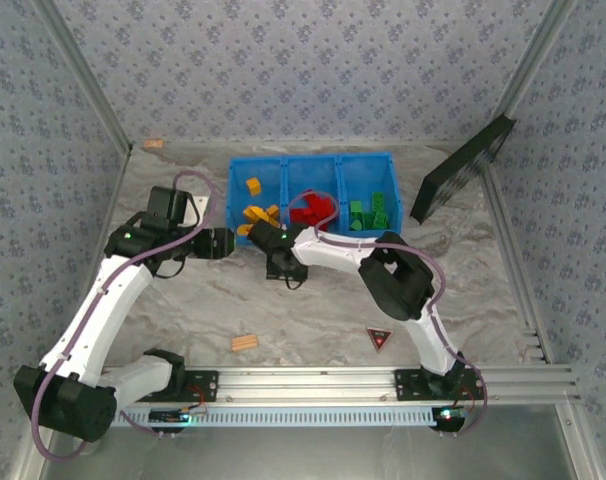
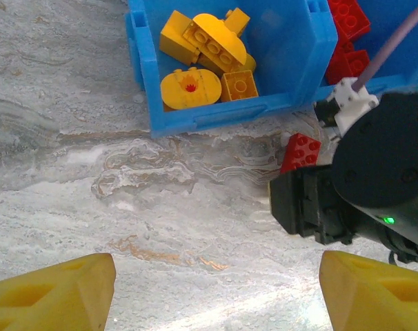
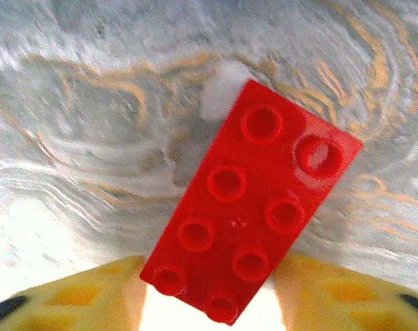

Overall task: Sort the legos into containers by color
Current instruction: Rotate the lego at the center of the table, then pick up the lego from the center of the table.

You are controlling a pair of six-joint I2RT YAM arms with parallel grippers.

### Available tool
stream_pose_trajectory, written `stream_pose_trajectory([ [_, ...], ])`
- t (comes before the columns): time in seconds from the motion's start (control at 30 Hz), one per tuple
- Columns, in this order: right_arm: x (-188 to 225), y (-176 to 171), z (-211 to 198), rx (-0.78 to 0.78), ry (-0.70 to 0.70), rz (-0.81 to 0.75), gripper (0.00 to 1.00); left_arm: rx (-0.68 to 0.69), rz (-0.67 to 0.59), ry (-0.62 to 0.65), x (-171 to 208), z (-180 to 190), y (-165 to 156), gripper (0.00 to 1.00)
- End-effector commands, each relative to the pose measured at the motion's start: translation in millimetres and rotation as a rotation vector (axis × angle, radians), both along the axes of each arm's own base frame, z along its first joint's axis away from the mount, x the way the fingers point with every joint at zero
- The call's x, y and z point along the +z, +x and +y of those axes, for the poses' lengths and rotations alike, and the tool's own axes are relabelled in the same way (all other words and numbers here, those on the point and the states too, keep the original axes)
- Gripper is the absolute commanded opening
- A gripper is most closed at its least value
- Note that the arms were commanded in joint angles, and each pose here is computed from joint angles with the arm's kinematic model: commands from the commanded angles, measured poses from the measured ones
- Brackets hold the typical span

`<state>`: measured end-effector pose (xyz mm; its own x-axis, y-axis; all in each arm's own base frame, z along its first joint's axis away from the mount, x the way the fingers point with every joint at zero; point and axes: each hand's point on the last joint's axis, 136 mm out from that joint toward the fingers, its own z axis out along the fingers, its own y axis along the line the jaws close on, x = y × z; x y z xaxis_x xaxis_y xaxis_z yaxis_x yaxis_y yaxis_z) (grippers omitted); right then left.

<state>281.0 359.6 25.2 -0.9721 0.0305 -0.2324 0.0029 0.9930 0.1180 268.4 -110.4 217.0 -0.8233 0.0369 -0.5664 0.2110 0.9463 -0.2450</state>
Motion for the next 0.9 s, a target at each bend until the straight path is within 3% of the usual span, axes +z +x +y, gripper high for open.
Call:
stream_pose_trajectory([
  [0.0, 7, -15, -14, 0.072, -0.044, 0.004, 0.65, -0.004, -0.002, -0.037, 6, -4, 2, 0.78],
  [0.17, 22, -5, 3, 0.116, -0.020, -0.054, 0.75, -0.009, -0.005, -0.042, 12, -5, 3, 0.77],
  [0.33, 23, 7, -3, 0.072, -0.062, -0.066, 0.78, -0.009, -0.006, -0.039, 14, -4, 3, 0.78],
  [0.53, 15, 24, -3, 0.010, -0.013, -0.065, 0.80, -0.015, 0.000, -0.038, 13, -4, 1, 0.77],
  [0.7, 6, 28, -10, -0.027, -0.042, -0.039, 0.78, -0.020, 0.000, -0.038, 13, -4, 1, 0.77],
  [0.87, -7, 27, -14, -0.033, -0.066, -0.008, 0.69, -0.023, 0.007, -0.037, 11, -4, -1, 0.77],
])
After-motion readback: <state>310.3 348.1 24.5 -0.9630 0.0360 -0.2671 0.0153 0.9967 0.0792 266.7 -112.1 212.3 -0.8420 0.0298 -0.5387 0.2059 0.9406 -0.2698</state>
